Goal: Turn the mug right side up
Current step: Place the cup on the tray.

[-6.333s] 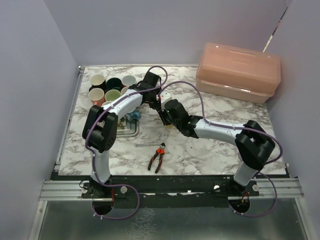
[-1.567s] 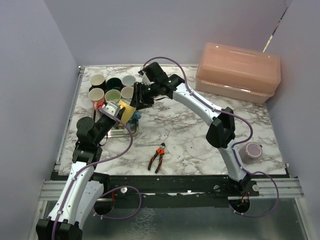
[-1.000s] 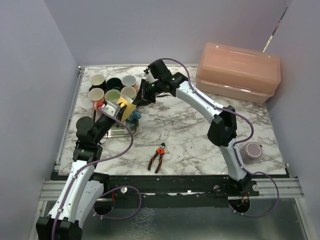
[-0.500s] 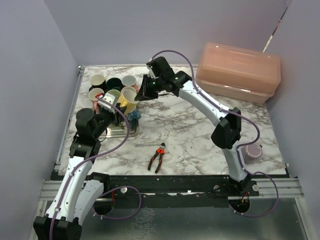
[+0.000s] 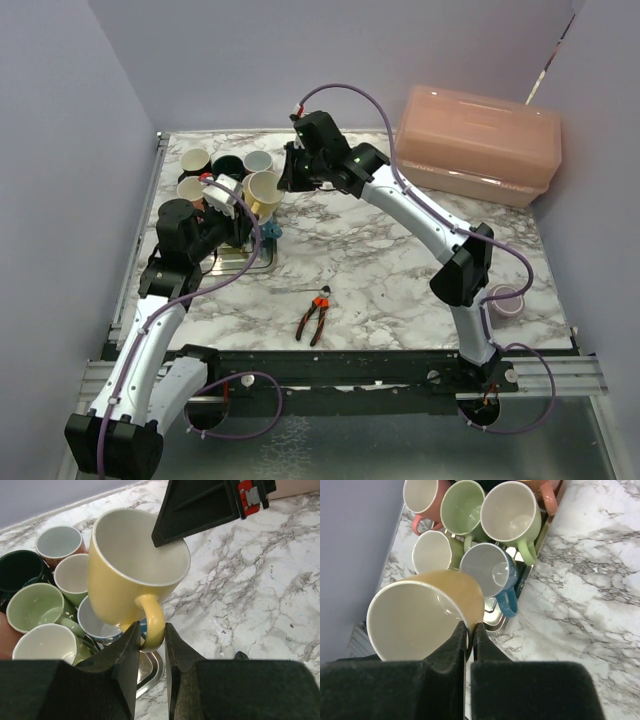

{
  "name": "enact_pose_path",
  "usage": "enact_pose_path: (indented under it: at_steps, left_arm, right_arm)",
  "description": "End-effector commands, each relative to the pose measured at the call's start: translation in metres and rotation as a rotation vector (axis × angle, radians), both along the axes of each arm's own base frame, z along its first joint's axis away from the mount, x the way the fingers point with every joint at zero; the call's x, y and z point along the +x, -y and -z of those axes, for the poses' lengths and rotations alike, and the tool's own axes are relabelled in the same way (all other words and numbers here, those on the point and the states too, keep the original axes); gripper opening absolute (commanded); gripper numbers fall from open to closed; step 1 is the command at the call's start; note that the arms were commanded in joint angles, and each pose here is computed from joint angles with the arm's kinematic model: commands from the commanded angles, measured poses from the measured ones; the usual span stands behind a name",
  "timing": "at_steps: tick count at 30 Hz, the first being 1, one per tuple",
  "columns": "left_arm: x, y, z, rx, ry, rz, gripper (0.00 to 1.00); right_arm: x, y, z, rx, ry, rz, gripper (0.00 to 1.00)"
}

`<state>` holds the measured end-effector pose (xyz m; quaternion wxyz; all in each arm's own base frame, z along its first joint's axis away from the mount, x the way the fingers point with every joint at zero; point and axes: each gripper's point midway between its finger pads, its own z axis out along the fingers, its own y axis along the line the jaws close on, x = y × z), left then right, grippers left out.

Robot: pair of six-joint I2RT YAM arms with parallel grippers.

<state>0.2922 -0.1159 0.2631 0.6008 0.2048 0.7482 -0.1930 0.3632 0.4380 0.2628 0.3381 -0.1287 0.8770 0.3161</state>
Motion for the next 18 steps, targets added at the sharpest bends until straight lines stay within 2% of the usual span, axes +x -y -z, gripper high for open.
enact_pose_path:
  at_steps: [1, 10, 13, 18]
  left_arm:
    - [0.001, 0.000, -0.001, 0.044, 0.010, 0.021, 0.26]
    - [0.010, 0.018, 0.007, 0.118, 0.013, 0.062, 0.32]
    - [0.016, 0.029, 0.006, 0.151, 0.032, 0.050, 0.37]
    - [0.022, 0.043, 0.008, 0.215, 0.044, 0.036, 0.35]
  right_arm:
    - [0.001, 0.002, -0.041, -0.001, 0.112, -0.002, 0.01]
    - [-0.004, 0.009, -0.032, -0.050, 0.060, 0.044, 0.01]
    - [-0.004, 0.013, -0.026, -0.070, 0.053, 0.067, 0.01]
    - [-0.003, 0.022, -0.021, -0.099, 0.049, 0.105, 0.01]
